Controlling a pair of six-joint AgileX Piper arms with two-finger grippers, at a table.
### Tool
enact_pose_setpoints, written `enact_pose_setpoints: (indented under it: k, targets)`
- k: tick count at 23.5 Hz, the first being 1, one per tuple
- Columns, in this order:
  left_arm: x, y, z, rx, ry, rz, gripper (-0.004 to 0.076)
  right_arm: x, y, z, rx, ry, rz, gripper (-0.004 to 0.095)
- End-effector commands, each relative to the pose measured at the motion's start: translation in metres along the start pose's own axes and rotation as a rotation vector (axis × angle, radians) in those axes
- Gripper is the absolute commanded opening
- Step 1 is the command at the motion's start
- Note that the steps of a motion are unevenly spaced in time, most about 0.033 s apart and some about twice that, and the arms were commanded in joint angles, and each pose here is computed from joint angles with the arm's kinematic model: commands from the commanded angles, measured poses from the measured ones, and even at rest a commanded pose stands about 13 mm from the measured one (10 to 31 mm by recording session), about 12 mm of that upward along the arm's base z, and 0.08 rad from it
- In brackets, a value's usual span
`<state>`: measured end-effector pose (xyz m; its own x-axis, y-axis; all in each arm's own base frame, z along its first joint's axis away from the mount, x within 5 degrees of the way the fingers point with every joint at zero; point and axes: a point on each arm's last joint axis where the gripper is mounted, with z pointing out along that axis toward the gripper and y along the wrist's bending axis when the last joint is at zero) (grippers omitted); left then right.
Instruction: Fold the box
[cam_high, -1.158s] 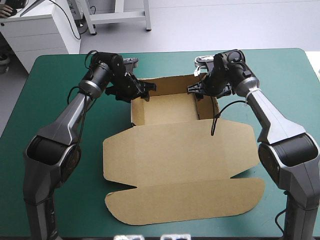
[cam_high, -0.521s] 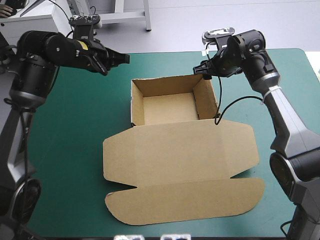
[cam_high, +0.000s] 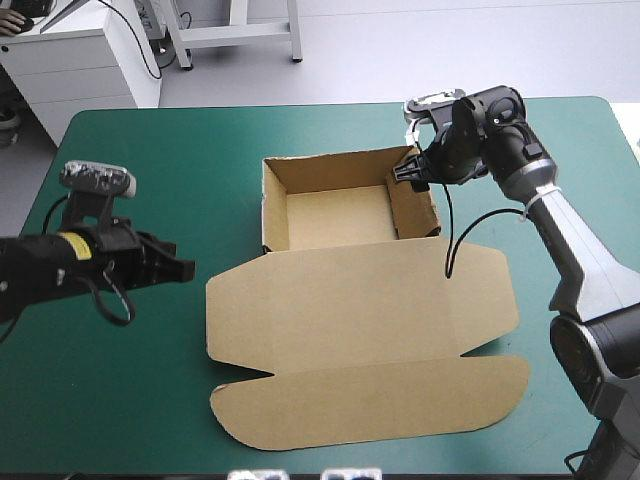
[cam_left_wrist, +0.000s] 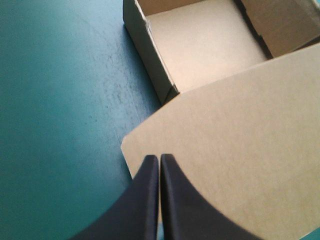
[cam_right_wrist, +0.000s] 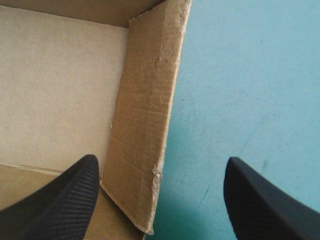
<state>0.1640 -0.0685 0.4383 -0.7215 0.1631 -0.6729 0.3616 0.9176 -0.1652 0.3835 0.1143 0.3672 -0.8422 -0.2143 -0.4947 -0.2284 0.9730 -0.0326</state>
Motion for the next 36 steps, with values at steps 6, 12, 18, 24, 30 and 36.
enact_pose_setpoints:
  k: [6,12,18,24,30,36]
  targets:
    - [0.088,0.008,0.000,-0.001,-0.213,-0.001,-0.0008,0.019,0.001,0.027,-0.022,-0.029,-0.007,0.0645]
    - [0.135,0.014,0.015,-0.012,-0.268,0.031,-0.0008,0.030,0.006,0.064,-0.050,0.068,0.009,0.0602]
    - [0.157,0.017,0.023,-0.011,-0.287,0.036,-0.0008,0.031,0.009,0.073,-0.071,0.090,-0.007,0.0129]
    - [0.155,0.017,0.023,-0.009,-0.330,0.032,-0.0008,0.022,-0.002,0.064,-0.057,0.086,-0.038,-0.0020]
    - [0.155,0.017,0.023,-0.009,-0.323,0.032,-0.0008,-0.013,-0.086,-0.013,0.097,-0.053,0.073,-0.0020]
    - [0.155,0.016,0.023,0.007,-0.324,0.017,-0.0008,-0.001,-0.179,-0.047,0.245,-0.123,0.263,-0.0020]
